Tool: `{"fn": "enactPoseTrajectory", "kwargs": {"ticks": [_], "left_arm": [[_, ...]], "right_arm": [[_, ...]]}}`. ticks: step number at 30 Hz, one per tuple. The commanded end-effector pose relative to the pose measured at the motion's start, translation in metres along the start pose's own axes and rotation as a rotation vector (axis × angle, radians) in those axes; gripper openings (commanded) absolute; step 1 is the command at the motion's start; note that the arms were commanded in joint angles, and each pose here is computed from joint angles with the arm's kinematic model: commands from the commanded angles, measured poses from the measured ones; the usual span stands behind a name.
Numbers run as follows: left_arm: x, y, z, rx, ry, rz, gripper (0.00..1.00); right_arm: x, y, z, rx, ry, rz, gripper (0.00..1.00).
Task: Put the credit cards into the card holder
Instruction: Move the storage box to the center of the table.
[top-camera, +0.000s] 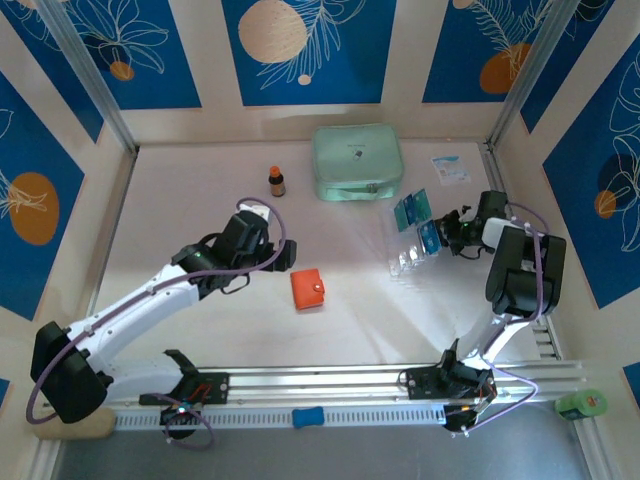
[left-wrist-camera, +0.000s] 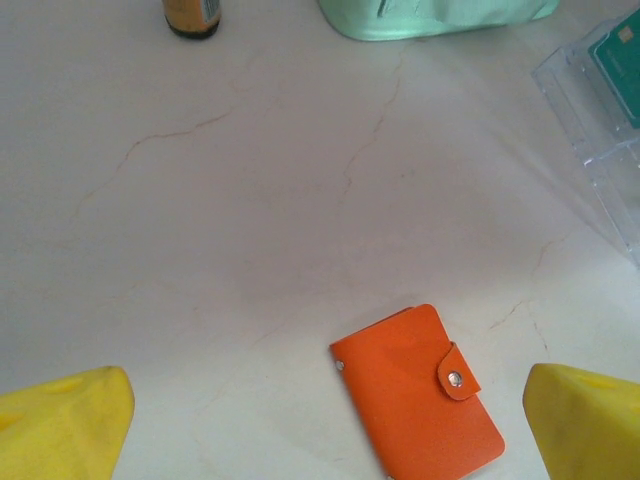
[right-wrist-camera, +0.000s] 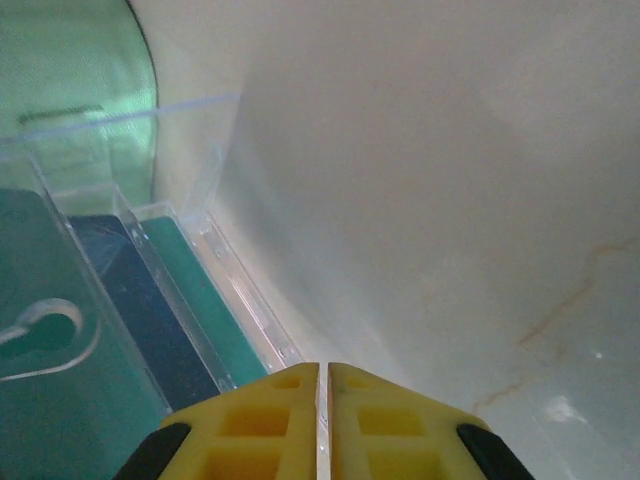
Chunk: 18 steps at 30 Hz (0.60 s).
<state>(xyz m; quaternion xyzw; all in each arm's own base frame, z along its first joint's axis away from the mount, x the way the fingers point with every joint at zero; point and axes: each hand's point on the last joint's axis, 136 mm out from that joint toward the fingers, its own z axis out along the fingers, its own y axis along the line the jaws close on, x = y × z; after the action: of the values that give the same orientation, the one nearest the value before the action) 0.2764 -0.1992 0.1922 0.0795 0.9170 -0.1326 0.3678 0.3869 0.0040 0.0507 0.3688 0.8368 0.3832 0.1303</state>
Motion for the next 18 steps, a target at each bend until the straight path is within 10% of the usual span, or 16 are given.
{"fn": "enactPoseTrajectory", "kwargs": {"ticks": [1, 18], "left_arm": [[-0.013, 0.005, -0.01, -0.017, -0.033, 0.002, 1.0], [-0.012, 0.011, -0.009, -0.028, -0.034, -0.01, 1.0]], "right_arm": [[0.017, 0.008, 0.01, -0.045, 0.053, -0.017, 0.1], [0.091, 0.041, 0.058, -0.004, 0.161, -0.124, 0.1]]}}
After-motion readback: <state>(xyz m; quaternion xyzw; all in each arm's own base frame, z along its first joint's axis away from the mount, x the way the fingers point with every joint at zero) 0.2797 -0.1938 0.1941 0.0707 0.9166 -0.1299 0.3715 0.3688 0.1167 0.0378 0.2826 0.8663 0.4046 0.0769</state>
